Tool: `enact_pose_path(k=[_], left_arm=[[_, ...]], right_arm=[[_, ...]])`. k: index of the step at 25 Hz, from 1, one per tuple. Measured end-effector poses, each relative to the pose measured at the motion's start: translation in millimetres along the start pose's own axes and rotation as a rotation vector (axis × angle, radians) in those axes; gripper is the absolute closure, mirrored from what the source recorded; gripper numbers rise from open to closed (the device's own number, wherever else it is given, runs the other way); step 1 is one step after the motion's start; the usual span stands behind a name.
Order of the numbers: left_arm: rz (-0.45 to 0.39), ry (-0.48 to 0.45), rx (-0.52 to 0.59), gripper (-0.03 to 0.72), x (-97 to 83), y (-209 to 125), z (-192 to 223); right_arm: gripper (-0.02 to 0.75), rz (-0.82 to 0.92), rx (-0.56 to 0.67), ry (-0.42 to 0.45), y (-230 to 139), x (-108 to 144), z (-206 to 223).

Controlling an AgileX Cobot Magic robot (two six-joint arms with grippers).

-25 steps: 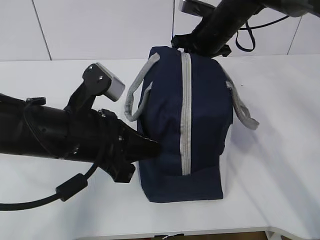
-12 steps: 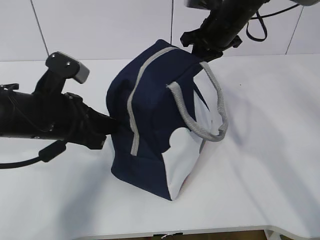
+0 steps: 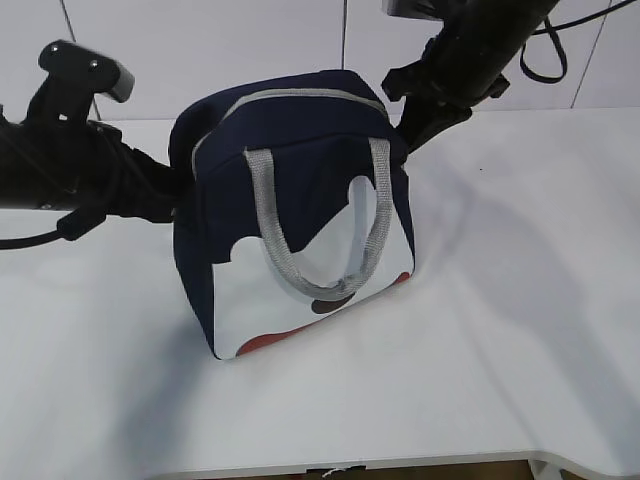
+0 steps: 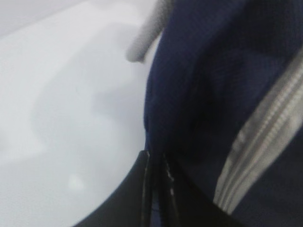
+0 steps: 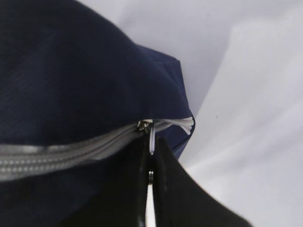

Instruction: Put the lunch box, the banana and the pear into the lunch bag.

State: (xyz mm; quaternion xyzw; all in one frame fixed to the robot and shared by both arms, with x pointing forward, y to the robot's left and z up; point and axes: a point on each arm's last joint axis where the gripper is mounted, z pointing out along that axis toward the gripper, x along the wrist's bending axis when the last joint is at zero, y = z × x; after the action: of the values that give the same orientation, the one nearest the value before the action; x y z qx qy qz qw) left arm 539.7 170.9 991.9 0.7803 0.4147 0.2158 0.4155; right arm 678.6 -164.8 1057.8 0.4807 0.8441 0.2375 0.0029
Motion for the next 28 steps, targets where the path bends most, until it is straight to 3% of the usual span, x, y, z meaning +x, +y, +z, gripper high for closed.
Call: enact_pose_path(k=[9,17,21,28], left_arm=[[0.152,0.04,-0.042,0.704,5.6,19,0],[0.273,0.043,-0.048,0.704,5.8,21,0],[0.291,0.045,-0.046,0.704,5.9,21,0],[0.293,0.046,-0.043,0.704,6.2,21,1]], right_arm=[[0.72,-0.028,-0.042,0.034,-26,30,-54],[0.72,0.04,0.025,0.053,-58,36,-47],[0.72,0.111,-0.086,0.007,-51,33,-54],[0.72,0.208,-0.132,-0.028,-51,16,-59]])
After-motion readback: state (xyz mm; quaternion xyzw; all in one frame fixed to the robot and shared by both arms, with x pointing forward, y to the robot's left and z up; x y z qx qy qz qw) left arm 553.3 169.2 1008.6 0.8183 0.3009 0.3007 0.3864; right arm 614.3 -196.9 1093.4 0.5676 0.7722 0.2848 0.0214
